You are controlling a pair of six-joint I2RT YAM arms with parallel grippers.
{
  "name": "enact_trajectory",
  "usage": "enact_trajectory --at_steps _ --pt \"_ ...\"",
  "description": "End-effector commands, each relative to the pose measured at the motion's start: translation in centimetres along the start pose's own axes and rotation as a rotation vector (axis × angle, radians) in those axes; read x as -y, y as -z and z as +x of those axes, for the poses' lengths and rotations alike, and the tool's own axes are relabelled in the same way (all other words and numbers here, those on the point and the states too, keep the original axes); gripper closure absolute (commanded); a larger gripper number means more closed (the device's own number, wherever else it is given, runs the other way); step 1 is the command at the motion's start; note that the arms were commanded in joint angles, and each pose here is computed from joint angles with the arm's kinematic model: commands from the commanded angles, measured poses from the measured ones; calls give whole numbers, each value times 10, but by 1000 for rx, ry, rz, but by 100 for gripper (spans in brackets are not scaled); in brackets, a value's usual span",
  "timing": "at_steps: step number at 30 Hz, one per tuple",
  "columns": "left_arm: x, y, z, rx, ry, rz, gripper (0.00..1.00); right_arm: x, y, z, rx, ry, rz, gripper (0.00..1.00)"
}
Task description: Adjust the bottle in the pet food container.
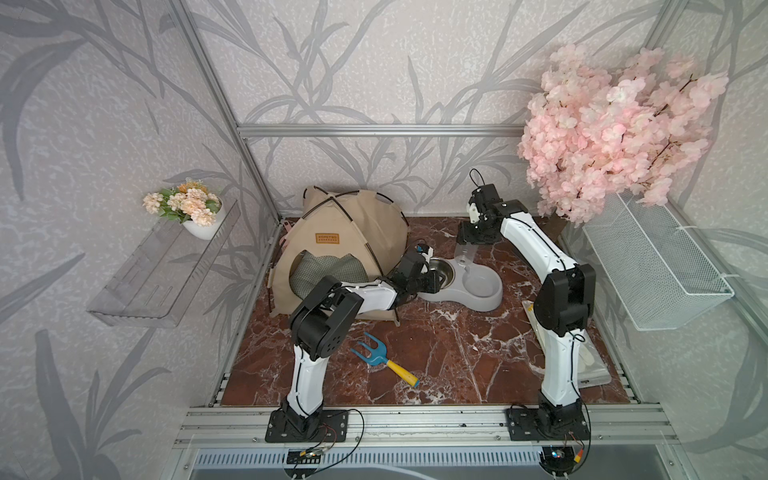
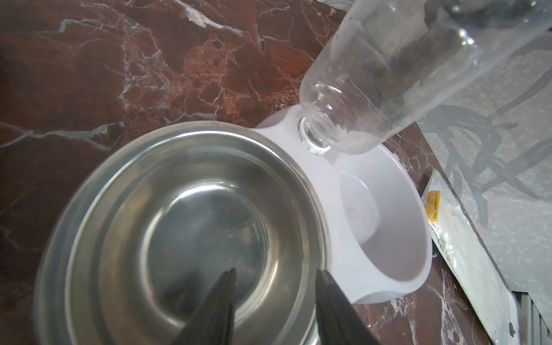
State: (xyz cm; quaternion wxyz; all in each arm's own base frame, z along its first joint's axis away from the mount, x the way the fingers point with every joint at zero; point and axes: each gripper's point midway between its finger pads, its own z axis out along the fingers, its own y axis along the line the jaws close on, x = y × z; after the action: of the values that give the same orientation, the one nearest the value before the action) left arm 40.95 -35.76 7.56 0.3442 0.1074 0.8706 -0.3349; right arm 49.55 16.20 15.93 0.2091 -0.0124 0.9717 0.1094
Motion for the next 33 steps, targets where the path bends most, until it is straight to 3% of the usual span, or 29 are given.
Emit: enact_trajectory --at_steps 1,9,16,24,28,33 --pt "-39 -6 66 -212 89 -104 53 8 -9 42 -207 -26 35 31" --pt "-39 -1 52 -182 111 -86 53 -5 73 -5 -33 84 17 13" --pt "-19 1 36 -135 139 -12 52 -8 135 -4 55 92 26 10" --pt "12 8 7 -109 106 19 49 -14 137 45 191 -41 -107 12" --pt "-3 37 -9 -95 33 -141 44 -4 128 80 170 -90 -116 15" --pt "-39 67 -20 -60 41 -306 34 4 110 114 128 -119 -125 17"
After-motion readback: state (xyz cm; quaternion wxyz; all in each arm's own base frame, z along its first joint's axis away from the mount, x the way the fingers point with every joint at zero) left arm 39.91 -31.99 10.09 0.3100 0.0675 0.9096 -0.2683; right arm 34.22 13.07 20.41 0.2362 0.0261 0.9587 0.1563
